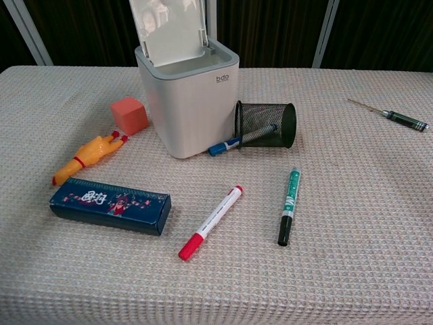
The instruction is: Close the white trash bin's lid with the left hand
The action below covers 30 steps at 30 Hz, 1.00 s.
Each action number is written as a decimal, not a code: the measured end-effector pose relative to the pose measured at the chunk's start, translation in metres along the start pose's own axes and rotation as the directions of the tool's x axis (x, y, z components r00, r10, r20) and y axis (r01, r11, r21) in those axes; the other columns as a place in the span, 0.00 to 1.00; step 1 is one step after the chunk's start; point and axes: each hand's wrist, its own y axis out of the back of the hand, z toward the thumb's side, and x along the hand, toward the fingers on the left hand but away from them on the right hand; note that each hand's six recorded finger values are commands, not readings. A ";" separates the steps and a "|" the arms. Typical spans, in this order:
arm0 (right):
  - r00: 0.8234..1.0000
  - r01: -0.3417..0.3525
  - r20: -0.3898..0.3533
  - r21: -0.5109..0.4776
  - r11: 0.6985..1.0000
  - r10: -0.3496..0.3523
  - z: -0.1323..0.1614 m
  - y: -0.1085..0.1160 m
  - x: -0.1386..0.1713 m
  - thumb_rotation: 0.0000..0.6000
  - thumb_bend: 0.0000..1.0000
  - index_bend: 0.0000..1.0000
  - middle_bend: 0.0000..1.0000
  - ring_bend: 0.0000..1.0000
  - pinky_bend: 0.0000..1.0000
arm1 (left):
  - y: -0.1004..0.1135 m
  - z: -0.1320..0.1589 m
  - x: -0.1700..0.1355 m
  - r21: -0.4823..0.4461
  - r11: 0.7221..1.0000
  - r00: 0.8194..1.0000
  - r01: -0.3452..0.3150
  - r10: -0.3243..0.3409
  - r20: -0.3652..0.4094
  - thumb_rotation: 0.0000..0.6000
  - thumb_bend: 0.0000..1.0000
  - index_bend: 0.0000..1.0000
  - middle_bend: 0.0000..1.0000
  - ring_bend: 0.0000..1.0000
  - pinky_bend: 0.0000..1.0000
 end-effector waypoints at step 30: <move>0.998 0.022 0.054 -0.029 0.999 -0.021 -0.019 -0.018 0.041 1.00 0.40 0.00 0.00 0.00 0.00 | -0.094 0.087 0.028 0.170 0.970 0.980 0.171 -0.186 0.073 0.03 0.04 0.16 0.29 0.10 0.26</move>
